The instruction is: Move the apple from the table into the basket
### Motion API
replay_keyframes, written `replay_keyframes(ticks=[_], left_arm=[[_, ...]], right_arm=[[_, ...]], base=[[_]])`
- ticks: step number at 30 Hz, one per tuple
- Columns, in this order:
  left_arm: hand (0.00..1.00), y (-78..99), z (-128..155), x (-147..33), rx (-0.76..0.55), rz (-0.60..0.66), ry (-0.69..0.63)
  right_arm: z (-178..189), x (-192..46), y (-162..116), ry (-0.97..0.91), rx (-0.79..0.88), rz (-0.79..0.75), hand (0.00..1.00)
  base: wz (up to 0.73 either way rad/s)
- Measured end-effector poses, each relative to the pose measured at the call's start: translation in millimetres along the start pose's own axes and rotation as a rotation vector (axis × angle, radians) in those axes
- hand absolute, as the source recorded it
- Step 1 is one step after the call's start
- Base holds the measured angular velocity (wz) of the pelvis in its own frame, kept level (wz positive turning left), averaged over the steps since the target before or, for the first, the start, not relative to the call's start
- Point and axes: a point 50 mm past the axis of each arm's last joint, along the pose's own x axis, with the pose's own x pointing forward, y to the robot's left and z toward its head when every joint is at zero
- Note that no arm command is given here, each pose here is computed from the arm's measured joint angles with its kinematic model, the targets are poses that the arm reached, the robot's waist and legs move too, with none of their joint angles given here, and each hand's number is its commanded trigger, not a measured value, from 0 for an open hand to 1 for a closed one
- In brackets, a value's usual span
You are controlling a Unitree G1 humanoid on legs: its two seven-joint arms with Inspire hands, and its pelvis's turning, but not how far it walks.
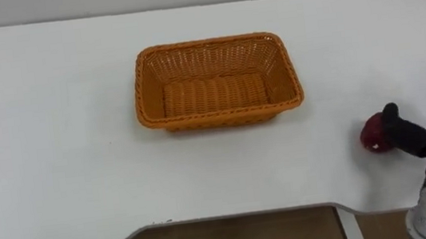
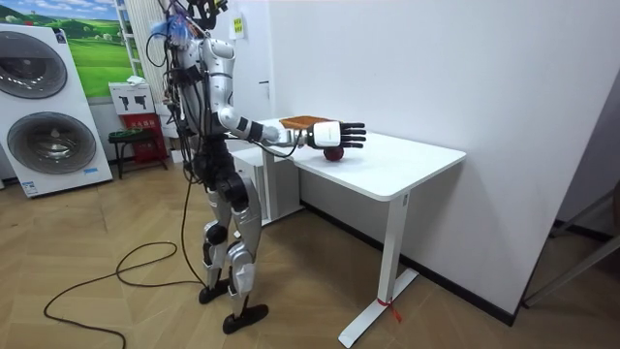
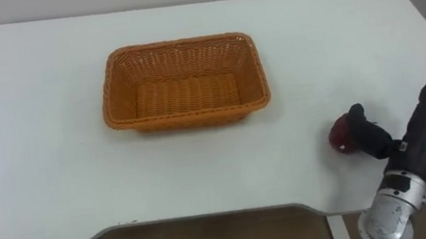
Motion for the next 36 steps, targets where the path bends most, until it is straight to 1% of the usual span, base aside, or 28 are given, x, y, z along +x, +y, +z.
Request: replay_keyframes(ticks=[15, 22, 26, 31, 36], left_arm=[[0.0, 2.9, -2.0, -0.1, 0.001, 0.007, 0.005], [0.0, 1.8, -1.5, 0.6, -0.018, 0.007, 0.013], [0.0, -0.2, -3.9, 0.2, -0.02, 0.004, 0.024], [0.0, -2.2, -4.5, -0.3, -0.023, 0.015, 0.027], [0.0, -2.1, -3.9, -0.2, -0.023, 0.021, 0.025]], right_arm=[[3.6, -1.5, 6.7, -0.026, 0.0, 0.061, 0.0], [5.2, -6.0, 16.0, -0.029, 0.004, 0.117, 0.0], [7.3, -6.0, 18.5, -0.031, 0.017, 0.12, 0.0], [26.4, -0.9, 18.8, -0.1, 0.065, 0.106, 0.0], [35.9, 1.8, 19.0, -0.134, 0.087, 0.1, 0.0]], base=[[0.0], [0.0], [0.0], [-0.03], [0.0]])
